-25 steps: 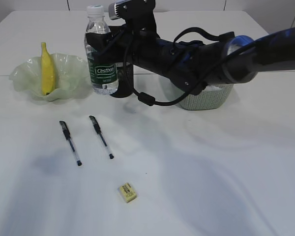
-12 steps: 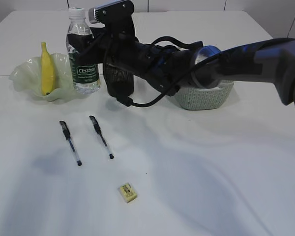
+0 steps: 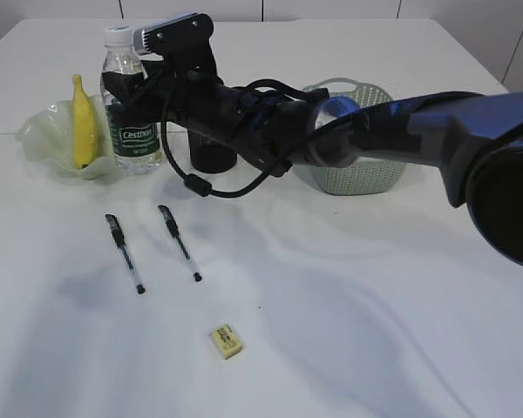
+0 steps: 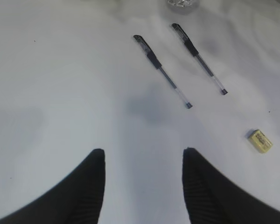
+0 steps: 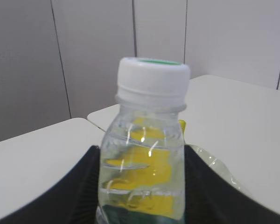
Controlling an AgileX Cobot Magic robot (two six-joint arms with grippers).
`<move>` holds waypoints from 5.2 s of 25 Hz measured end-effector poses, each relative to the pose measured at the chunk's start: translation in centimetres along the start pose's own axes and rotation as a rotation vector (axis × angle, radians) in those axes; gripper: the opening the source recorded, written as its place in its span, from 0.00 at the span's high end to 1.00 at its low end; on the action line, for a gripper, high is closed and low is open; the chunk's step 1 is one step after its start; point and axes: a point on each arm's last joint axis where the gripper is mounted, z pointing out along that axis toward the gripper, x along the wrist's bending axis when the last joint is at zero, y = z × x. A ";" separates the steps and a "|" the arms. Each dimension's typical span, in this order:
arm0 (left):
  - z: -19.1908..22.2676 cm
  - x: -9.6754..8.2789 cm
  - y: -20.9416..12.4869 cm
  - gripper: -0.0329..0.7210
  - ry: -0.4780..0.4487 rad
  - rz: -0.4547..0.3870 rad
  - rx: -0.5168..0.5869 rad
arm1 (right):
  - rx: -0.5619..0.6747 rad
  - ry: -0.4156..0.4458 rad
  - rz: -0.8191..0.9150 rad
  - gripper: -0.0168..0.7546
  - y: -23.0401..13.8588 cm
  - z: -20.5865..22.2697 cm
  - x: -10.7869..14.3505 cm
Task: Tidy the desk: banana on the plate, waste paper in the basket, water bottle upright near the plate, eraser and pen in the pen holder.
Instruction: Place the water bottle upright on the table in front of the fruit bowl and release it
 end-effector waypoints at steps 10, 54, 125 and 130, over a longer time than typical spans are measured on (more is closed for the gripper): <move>0.0 0.0 0.0 0.45 0.000 0.000 0.000 | 0.015 0.016 0.005 0.54 -1.8 0.9 0.8; 0.0 0.0 0.0 0.45 0.000 0.000 -0.002 | 0.033 0.014 -0.028 0.54 -1.8 1.0 1.0; 0.0 0.0 0.0 0.45 -0.005 -0.006 0.000 | 0.086 0.125 -0.006 0.54 -5.7 5.8 8.9; 0.0 0.0 0.0 0.45 -0.005 -0.006 0.000 | 0.088 0.124 -0.006 0.54 -5.7 5.8 8.9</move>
